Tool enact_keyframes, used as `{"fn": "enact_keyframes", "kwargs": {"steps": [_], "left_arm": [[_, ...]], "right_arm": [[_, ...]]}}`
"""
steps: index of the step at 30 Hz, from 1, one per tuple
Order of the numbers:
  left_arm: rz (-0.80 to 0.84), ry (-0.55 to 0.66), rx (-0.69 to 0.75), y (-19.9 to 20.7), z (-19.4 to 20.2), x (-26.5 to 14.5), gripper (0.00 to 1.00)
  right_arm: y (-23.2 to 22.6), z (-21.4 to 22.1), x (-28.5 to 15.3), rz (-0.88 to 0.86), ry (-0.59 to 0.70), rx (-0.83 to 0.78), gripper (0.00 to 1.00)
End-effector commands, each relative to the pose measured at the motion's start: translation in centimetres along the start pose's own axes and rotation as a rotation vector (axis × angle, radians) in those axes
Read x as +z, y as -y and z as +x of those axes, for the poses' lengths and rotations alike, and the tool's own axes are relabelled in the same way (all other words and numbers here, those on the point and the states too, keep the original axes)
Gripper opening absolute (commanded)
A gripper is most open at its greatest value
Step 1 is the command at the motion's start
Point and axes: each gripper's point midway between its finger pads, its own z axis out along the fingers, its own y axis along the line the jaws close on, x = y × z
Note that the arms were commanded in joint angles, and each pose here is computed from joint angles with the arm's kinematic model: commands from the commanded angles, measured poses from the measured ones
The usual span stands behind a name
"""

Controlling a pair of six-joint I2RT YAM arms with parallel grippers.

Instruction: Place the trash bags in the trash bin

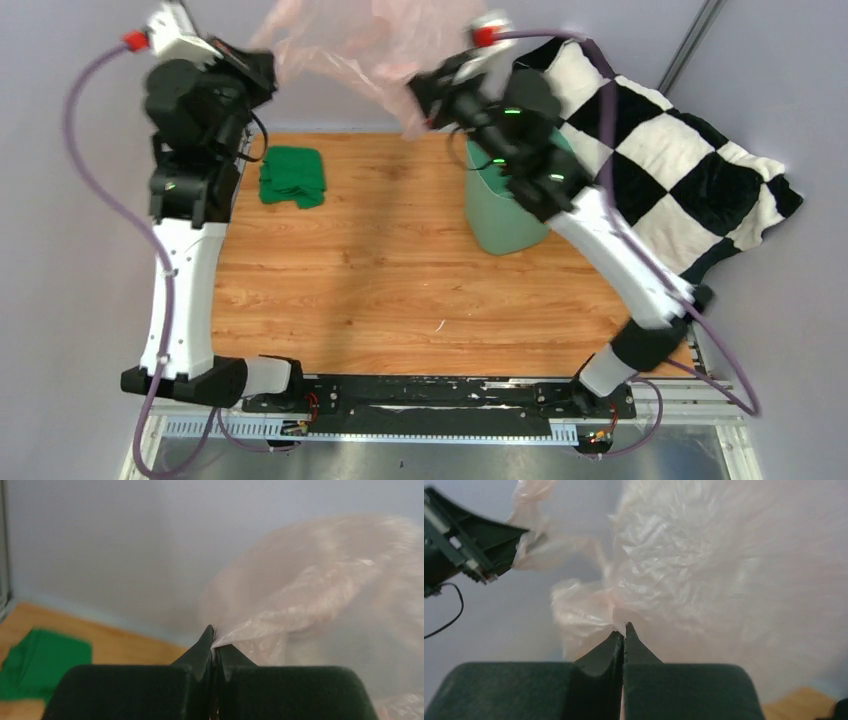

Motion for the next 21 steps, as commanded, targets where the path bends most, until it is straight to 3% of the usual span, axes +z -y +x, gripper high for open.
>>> {"fn": "enact_keyframes", "kwargs": {"steps": [1,3,5,7,8,11,14,21], "left_arm": [[-0.44,-0.588,-0.07,-17.0,23.4,-2.2,0.0],[-0.471,-0.552,-0.056,-19.1,24.7,-5.5,0.0],[-0.488,-0.507,-0.02,-19.4,23.3,-7.8,0.0],[-0.473,-0.465,0.006,-18.3,20.7,-9.1,0.0],[-0.419,-0.374,0.009,-16.3,17.0,-9.3,0.0],[-0.35,-0.336,0.012,-13.9,14.2,-8.7,0.0],[-0.315,-0.337,0.003,-12.9,13.6,-8.2,0.0],[-0.269,-0.383,0.01,-12.3,14.6,-8.3,0.0]], "right_arm": [[-3.4,34.7,-2.6,-0.024,-0.915,0.047,0.0],[-6.1,36.7,-4.5,-0.063,-0.964,0.017,0.0],[-6.8,35.3,-5.0,-0.073,-0.94,0.014,0.0],[-5.6,31.6,-4.1,-0.03,-0.851,-0.003,0.0],[-3.7,27.1,-3.1,0.002,-0.744,-0.031,0.0],[-0.4,22.9,-2.2,0.075,-0.657,-0.041,0.0],[2.7,22.2,-2.4,0.128,-0.661,0.034,0.0],[3.4,23.5,-4.2,0.152,-0.697,0.048,0.0]]}}
